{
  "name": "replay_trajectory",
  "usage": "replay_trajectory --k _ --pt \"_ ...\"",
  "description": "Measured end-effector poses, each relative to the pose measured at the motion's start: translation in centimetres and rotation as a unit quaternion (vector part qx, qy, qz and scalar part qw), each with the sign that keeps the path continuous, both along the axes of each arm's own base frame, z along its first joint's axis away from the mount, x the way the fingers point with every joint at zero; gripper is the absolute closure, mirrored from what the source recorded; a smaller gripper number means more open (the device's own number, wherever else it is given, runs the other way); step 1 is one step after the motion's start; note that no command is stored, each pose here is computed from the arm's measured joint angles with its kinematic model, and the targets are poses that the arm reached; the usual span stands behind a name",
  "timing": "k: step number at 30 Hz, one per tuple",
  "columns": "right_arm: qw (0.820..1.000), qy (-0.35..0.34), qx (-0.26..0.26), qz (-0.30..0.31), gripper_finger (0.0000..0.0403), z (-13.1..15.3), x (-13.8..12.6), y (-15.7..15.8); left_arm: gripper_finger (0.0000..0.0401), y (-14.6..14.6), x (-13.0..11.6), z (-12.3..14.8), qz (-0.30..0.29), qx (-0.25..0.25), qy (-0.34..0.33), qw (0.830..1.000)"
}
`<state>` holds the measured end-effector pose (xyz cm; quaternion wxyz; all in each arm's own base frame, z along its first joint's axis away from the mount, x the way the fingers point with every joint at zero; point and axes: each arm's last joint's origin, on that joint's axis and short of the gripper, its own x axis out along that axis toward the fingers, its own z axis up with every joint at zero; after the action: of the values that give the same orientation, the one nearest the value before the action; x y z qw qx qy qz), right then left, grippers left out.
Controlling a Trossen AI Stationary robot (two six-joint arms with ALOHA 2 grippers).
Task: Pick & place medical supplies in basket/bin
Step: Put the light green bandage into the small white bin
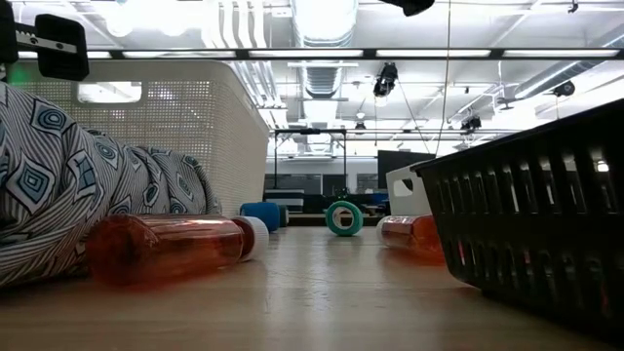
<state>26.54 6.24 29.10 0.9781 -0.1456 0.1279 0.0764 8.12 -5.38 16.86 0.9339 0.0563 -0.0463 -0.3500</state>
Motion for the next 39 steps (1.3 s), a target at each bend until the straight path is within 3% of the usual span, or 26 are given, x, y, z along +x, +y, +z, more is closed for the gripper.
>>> replay_trajectory --k 11,15,18,23,27,34,39 --pt "1.0 0.0 -0.006 -0.004 0.0071 -0.2 0.3 0.0 0.0395 0.0 0.0 0.0 0.0 0.0 0.0 1.0" --pt "0.996 -0.008 -0.092 -0.004 0.0071 -0.2 0.3 -0.2 0.0395 0.0 0.0 0.0 0.0 0.0 0.0 1.0" --pt "0.986 0.006 -0.154 -0.055 0.0071 -0.6 0.6 -0.9 0.0395 0.0 0.0 0.0 0.0 0.0 0.0 1.0" --pt "0.965 0.087 -0.21 -0.13 0.0071 -2.8 1.2 -2.4 0.0395 0.0 0.0 0.0 0.0 0.0 0.0 1.0" --pt "0.956 0.122 -0.237 -0.124 0.0071 -4.1 1.9 -3.5 0.0395 0.0 0.0 0.0 0.0 0.0 0.0 1.0" --pt "0.937 0.18 -0.293 -0.056 0.0071 -6.5 3.6 -4.2 0.0395 0.0 0.0 0.0 0.0 0.0 0.0 1.0" --pt "0.938 0.203 -0.273 -0.062 0.0071 -6.5 4.2 -4.2 0.0395 0.0 0.0 0.0 0.0 0.0 0.0 1.0"
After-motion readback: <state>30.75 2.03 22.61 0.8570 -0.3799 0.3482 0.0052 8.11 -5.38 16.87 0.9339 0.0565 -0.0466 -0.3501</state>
